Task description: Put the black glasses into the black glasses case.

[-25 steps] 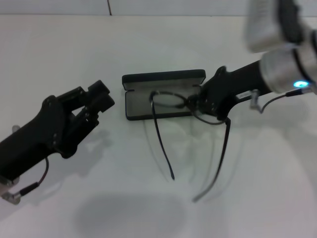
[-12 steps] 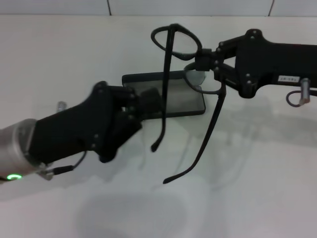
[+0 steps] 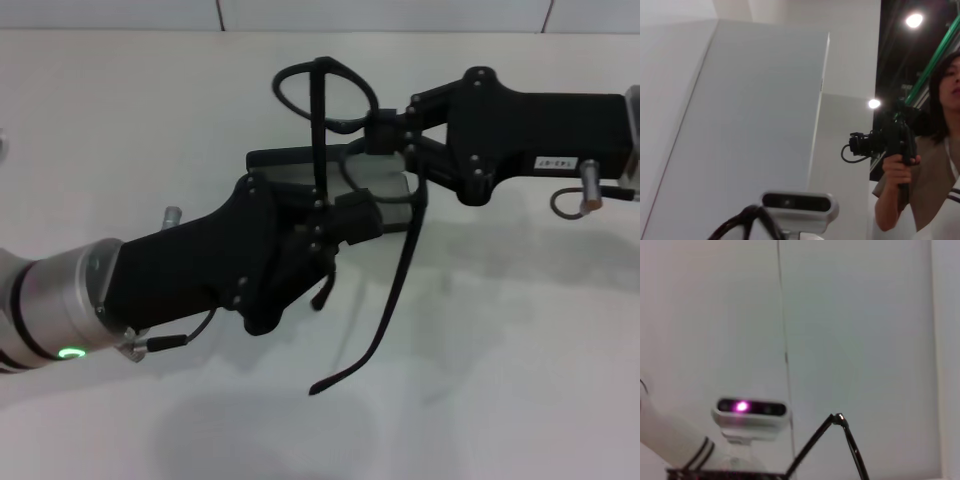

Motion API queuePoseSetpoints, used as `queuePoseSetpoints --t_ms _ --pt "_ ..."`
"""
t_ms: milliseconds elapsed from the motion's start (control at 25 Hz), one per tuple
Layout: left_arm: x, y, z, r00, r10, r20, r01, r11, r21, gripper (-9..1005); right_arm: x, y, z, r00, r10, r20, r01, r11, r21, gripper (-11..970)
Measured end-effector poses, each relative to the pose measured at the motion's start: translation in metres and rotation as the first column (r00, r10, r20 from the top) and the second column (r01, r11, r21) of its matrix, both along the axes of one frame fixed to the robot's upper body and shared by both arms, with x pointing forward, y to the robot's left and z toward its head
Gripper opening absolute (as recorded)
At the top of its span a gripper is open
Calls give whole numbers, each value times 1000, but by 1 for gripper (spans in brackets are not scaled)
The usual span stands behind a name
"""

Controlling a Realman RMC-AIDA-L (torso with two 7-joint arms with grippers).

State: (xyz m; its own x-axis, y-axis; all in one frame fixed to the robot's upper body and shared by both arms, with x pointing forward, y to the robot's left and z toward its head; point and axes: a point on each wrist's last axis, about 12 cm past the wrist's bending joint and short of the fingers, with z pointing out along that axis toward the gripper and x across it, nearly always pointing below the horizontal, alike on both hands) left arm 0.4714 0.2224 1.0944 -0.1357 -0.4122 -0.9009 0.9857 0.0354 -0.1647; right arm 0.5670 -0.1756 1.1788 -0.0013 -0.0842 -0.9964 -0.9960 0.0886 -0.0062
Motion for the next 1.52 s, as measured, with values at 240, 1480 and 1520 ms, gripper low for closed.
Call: queuePoseSetpoints --t_ms 240,1480,1520 --pt "3 0 -4 999 39 -20 -39 999 20 31 1 4 0 999 21 -24 -19 998 64 64" --pt "10 -7 -3 1000 7 -19 -6 998 64 32 2 4 -4 998 49 -44 -45 995 89 68" --pt "9 -7 -3 1000 6 -18 -5 998 64 32 1 4 -4 998 51 -43 -47 995 90 68"
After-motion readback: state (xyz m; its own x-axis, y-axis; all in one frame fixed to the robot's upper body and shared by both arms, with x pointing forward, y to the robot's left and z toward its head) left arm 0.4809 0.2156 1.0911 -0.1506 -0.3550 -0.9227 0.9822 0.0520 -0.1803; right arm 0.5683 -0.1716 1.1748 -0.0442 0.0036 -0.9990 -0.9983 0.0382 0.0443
